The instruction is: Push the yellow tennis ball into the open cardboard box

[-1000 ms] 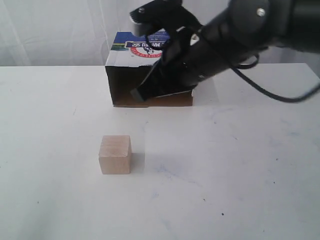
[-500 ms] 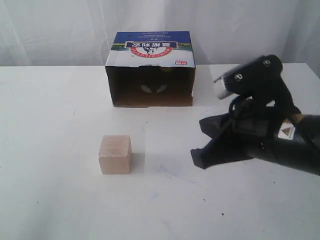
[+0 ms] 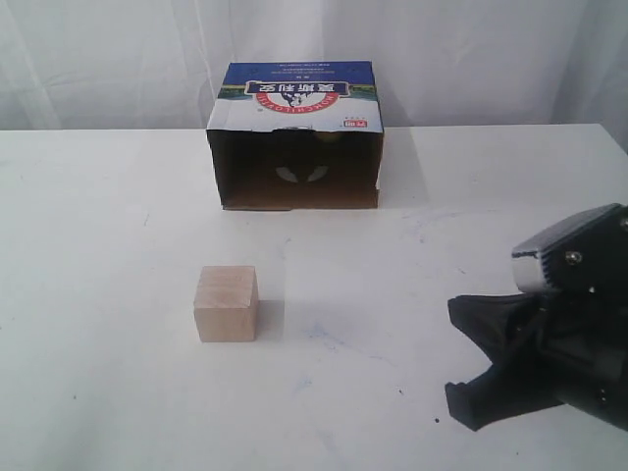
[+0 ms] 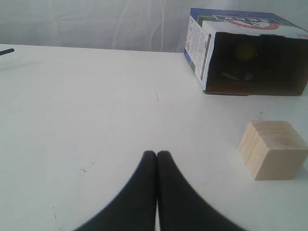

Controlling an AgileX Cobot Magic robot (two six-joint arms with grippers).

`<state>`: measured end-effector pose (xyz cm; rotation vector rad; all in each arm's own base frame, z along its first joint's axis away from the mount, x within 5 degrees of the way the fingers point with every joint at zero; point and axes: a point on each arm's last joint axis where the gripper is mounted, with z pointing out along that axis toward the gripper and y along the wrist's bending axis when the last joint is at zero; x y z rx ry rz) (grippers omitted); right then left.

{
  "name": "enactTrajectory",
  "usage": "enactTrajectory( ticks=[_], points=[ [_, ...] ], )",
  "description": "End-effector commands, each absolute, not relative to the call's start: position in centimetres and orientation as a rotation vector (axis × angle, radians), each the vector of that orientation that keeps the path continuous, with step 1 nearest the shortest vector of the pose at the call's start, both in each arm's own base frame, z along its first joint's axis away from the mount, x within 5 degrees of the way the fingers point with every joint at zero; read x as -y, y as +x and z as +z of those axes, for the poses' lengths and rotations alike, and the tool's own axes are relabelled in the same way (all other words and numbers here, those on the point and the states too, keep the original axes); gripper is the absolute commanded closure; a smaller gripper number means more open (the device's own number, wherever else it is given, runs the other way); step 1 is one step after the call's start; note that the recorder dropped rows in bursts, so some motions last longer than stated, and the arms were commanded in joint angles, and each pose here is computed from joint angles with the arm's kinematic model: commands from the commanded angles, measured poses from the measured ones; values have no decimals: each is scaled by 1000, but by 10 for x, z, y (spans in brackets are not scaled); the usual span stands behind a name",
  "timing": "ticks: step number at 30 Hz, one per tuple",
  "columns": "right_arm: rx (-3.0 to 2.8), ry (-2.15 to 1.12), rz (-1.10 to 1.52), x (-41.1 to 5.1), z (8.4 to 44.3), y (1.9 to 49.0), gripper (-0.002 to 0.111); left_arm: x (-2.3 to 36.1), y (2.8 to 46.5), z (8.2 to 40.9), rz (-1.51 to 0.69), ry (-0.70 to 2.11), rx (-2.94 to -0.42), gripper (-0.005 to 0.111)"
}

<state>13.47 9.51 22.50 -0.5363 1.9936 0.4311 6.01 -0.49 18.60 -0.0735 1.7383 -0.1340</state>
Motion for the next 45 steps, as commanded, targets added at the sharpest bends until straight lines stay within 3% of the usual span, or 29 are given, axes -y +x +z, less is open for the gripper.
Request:
enactTrajectory(
  ticks=[1,12,16,25,45],
  points=[
    [-1970,-516,463,-89,230,124,108,5,60,186,-140,-73,-1731,107],
    [-1890,-535,473,-81,243,112,108,5,60,186,-140,-73,-1731,107],
    [-1915,-588,350,-58,244,94,108,5,60,186,-140,-73,-1731,107],
    [-1621,-427,152,-27,202,74,108,5,60,186,-140,-73,-1731,107],
    [-1689,-399,-40,-14,191,55,108,5,60,186,-140,-73,-1731,107]
  ],
)
